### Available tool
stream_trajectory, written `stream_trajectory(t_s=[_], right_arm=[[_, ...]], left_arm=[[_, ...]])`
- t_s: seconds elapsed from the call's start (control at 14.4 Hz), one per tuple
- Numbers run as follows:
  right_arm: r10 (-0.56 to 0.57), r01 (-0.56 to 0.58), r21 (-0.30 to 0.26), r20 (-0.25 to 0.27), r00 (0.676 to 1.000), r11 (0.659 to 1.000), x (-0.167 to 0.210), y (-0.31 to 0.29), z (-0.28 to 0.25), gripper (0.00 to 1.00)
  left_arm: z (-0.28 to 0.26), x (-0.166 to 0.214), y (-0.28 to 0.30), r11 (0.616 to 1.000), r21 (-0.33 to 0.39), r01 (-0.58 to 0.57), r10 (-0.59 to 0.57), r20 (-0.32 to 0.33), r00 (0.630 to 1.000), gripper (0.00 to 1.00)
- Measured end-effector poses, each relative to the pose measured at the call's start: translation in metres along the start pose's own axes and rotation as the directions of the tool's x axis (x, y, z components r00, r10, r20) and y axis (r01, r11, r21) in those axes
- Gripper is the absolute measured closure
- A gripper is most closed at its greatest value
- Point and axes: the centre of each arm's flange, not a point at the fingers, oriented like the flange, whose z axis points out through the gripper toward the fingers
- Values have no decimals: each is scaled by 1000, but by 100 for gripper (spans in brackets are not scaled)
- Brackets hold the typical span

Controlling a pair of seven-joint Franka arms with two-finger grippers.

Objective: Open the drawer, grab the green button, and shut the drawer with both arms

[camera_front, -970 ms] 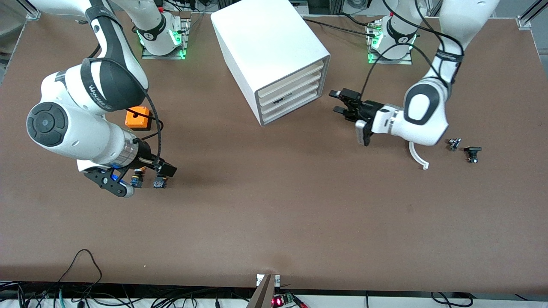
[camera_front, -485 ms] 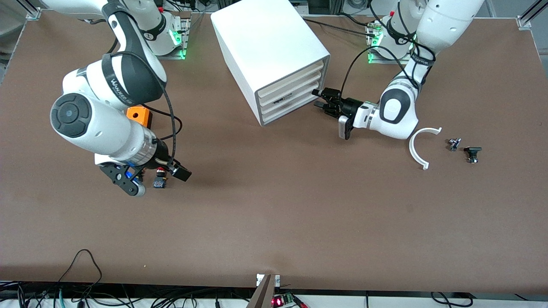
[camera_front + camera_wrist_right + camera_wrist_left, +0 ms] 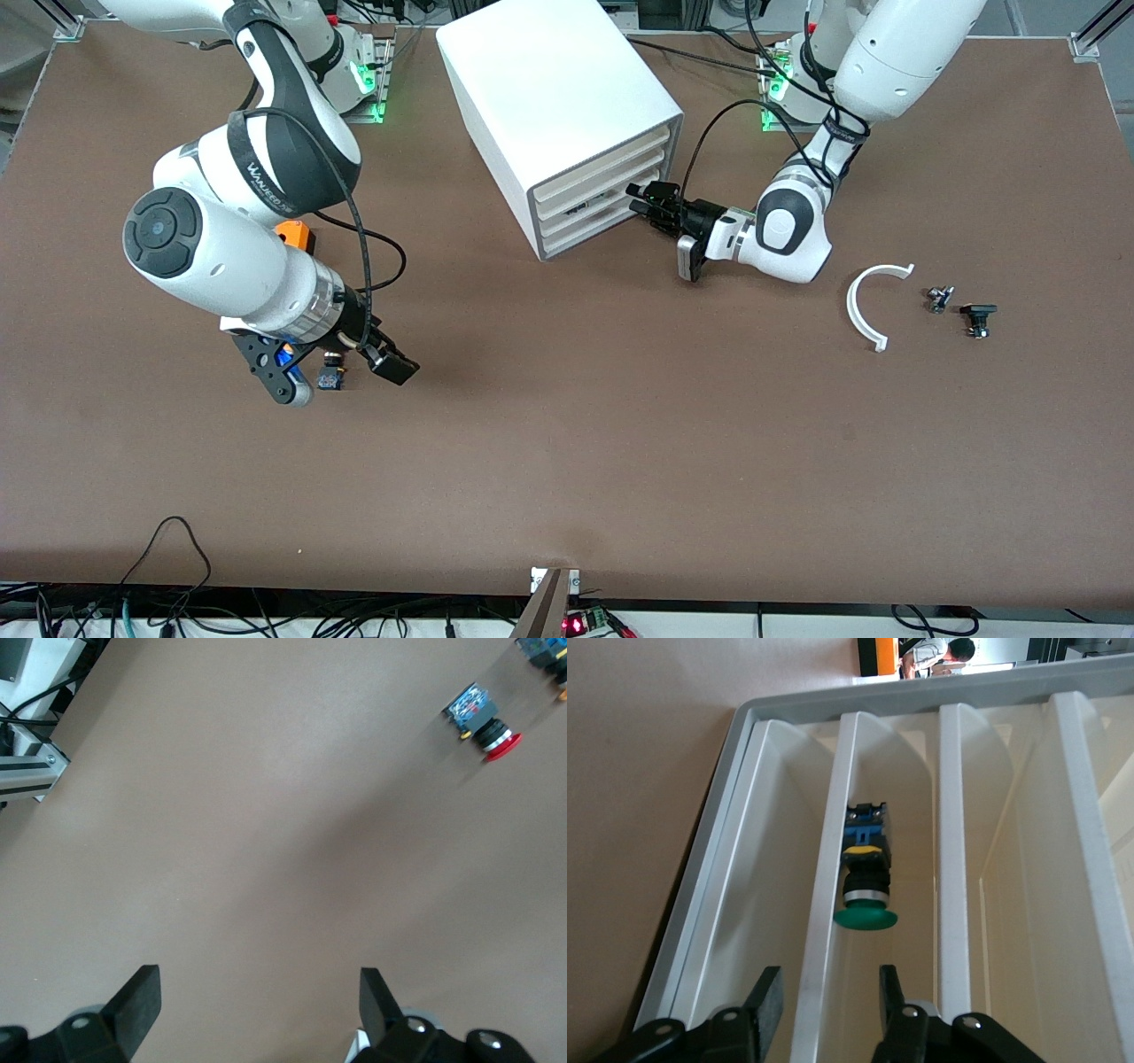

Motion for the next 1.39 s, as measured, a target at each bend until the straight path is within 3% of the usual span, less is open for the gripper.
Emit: stream_trajectory(t_s=[0.35, 0.42, 0.55, 0.69, 1.11, 1.39], right_arm=[[74, -73, 60, -10, 997, 996, -14, -12, -3, 0], [92, -91, 76, -5, 996, 993, -18, -15, -3, 0], [136, -139, 112, 29, 990, 984, -26, -21, -5, 0], [160, -166, 130, 52, 986, 978, -33, -25, -6, 0], [183, -191, 162, 63, 981, 968, -65, -39, -4, 0], [177, -187, 158, 73, 981, 970, -87, -45, -1, 0]], left_arm=[[6, -8, -13, 1000, -12, 2, -2, 4, 1000, 60], [10, -9, -15, 1000, -20, -1, 2, 2, 1000, 69], [17, -11, -18, 999, -33, 2, -2, 0, 1000, 72], [19, -10, -17, 999, -46, -15, 14, -5, 1000, 85], [15, -7, -17, 999, -44, -22, 21, -13, 1000, 85], [-20, 10, -21, 999, -6, -38, 37, -71, 997, 85]])
